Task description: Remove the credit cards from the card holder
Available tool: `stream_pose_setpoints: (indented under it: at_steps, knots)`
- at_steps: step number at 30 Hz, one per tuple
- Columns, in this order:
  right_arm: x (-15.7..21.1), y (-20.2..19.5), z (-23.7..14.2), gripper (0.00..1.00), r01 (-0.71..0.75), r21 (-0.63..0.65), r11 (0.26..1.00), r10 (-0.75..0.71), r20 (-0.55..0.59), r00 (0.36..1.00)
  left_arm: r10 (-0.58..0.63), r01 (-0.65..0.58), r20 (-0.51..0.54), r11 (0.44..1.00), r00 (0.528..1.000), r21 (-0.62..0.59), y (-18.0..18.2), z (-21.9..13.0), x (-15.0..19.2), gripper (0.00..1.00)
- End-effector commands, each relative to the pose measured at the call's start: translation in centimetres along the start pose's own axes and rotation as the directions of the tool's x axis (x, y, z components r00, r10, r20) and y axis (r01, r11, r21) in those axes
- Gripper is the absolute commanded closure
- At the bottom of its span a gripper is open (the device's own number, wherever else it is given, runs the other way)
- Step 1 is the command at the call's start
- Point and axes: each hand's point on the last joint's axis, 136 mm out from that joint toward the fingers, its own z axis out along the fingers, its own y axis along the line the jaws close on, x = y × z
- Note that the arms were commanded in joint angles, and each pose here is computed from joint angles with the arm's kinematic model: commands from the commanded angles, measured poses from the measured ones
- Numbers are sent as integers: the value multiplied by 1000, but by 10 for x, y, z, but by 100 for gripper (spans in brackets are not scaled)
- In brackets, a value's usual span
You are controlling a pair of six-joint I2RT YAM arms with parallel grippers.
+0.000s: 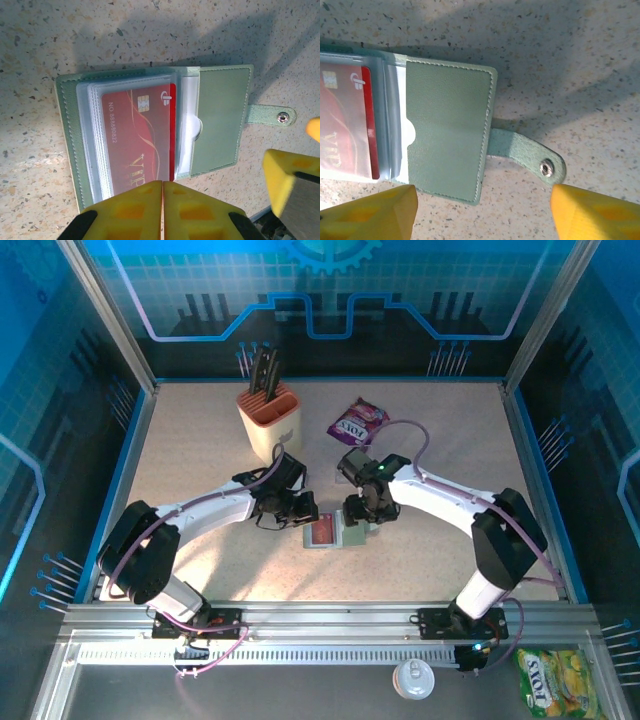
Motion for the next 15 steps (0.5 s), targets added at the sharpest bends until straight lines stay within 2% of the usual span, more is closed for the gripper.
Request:
stream_pose_setpoints:
  at_steps: [1,5,11,15]
  knots:
    - [4,5,15,29,-12,-21,1000,11,-36,999,21,-21,11,1000,1000,18,-11,-12,-6,90]
    - [6,6,27,30,-11,-34,999,9,-58,998,13,-14,17,1000,1000,16,-12,-11,-9,90]
    - [11,-14,36,27,-10,46,999,13,-71,997,4,-5,26,1000,1000,11,-10,-8,-11,90]
    - [13,-18,48,27,-20,32,999,23,-83,996,6,-6,37,1000,999,0,-8,-8,-12,90]
